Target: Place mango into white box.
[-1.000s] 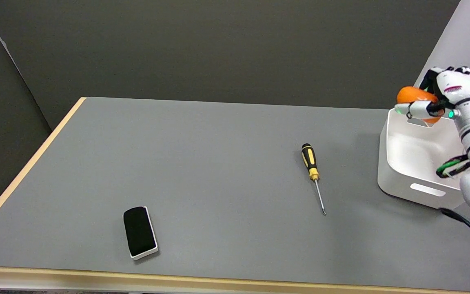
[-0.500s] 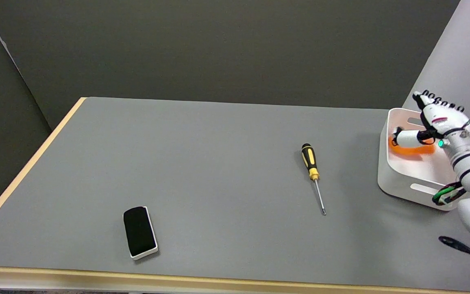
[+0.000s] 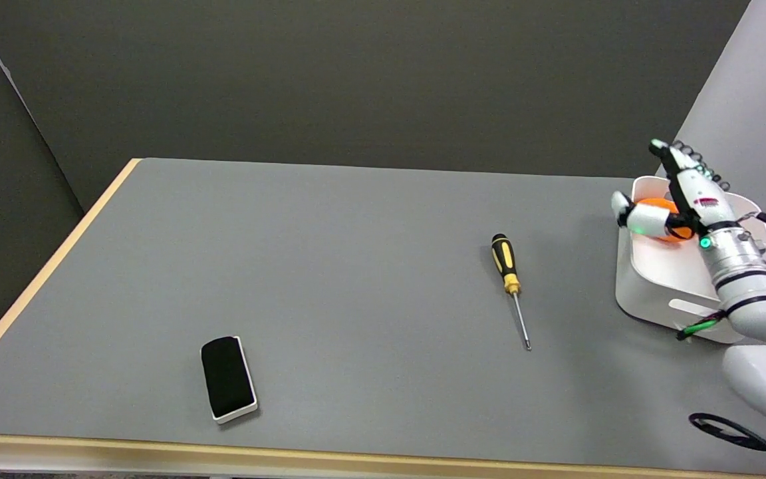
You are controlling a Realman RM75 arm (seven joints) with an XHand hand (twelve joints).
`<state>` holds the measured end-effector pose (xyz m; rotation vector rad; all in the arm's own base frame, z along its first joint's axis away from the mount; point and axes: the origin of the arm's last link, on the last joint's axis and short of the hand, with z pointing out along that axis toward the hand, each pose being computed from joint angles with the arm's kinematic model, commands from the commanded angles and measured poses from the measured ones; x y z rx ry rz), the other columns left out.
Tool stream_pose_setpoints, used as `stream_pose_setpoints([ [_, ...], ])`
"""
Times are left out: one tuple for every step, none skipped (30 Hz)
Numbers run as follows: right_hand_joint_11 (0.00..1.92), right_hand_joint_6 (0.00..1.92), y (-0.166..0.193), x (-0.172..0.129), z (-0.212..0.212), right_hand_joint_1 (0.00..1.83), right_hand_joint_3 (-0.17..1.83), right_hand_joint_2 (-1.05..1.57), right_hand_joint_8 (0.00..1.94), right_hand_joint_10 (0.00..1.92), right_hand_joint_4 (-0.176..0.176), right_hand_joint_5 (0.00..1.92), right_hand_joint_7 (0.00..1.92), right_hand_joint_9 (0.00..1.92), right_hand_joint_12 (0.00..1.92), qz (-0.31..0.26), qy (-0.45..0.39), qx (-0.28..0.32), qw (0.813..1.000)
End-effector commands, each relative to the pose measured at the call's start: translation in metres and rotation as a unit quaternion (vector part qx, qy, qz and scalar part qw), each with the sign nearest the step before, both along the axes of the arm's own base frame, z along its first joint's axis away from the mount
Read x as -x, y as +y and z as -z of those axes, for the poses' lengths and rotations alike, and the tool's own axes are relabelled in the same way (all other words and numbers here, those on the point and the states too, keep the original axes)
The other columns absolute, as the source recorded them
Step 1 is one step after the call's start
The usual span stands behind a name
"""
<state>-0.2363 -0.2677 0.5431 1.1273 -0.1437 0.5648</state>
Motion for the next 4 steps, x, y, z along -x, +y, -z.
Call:
stream_pose_setpoints([
  [0.00, 0.37, -0.014, -0.072, 0.088, 0.50, 0.97, 0.66, 0.37, 0.70, -0.046, 0.10, 0.16, 0.06, 1.08, -0.304, -0.065, -0.140, 0.940],
  [0.00, 0.38, -0.015, -0.074, 0.092, 0.46, 0.97, 0.68, 0.37, 0.72, -0.040, 0.13, 0.20, 0.10, 1.10, -0.306, -0.063, -0.148, 0.938],
  [0.00, 0.39, -0.016, -0.078, 0.098, 0.46, 0.97, 0.68, 0.38, 0.72, -0.038, 0.14, 0.21, 0.11, 1.11, -0.309, -0.057, -0.161, 0.936],
  [0.00, 0.39, -0.016, -0.078, 0.098, 0.46, 0.97, 0.68, 0.38, 0.73, -0.037, 0.14, 0.22, 0.11, 1.11, -0.309, -0.057, -0.161, 0.936],
])
